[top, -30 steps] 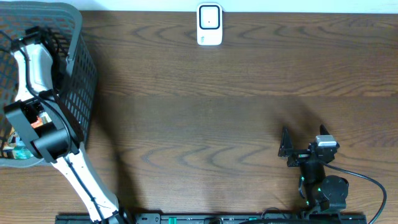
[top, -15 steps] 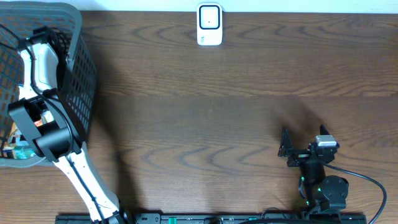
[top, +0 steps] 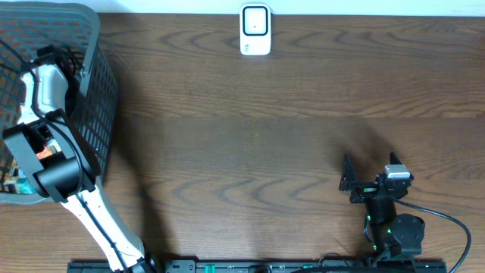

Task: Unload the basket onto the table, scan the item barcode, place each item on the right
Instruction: 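Grasp the white-and-blue snack bag in the basket with the left gripper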

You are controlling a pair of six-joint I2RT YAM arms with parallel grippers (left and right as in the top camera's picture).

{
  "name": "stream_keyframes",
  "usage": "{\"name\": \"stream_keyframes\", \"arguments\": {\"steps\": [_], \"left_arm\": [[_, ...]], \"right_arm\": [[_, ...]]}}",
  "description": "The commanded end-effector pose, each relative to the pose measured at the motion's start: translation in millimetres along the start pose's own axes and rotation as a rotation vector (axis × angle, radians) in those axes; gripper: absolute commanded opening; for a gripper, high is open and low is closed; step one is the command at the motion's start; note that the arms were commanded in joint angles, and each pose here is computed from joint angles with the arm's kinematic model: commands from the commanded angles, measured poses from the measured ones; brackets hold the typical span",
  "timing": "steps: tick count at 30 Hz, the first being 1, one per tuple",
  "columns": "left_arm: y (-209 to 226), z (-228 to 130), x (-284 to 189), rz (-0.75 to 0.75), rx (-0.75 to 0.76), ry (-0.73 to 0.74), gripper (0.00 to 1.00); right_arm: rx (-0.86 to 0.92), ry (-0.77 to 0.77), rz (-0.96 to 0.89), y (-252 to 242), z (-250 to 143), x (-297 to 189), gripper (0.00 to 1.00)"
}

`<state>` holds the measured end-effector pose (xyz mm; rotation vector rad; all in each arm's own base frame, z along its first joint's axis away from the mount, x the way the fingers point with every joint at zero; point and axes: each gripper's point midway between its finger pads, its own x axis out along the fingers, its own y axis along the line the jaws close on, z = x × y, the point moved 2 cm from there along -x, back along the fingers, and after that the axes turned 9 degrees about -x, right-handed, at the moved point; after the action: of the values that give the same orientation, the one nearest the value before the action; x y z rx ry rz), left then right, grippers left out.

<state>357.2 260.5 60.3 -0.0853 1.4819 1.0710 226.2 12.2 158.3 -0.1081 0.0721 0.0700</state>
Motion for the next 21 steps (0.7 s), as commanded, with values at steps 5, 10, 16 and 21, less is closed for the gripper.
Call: {"name": "stream_keyframes", "arguments": {"steps": [5, 10, 16, 21], "left_arm": [[-1.9, -10.2, 14.4, 0.004, 0.015, 0.051, 0.07], [7.7, -1.3, -19.0, -0.062, -0.036, -0.013, 0.08], [53.5, 17.9, -92.0, -0.138, -0.249, -0.194, 0.08], [91.6, 20.3, -167.3, -0.323, -0.406, -0.361, 0.07]], "right_arm": [[0.01, 0.003, -0.015, -2.9, -1.1, -0.2, 0.99], [0.01, 0.003, -0.015, -3.0, -1.0, -0.2, 0.99], [0.011, 0.003, -0.015, -2.9, -1.1, -0.2, 0.99], [0.01, 0.003, -0.015, -2.9, -1.1, -0.2, 0.99]]}}
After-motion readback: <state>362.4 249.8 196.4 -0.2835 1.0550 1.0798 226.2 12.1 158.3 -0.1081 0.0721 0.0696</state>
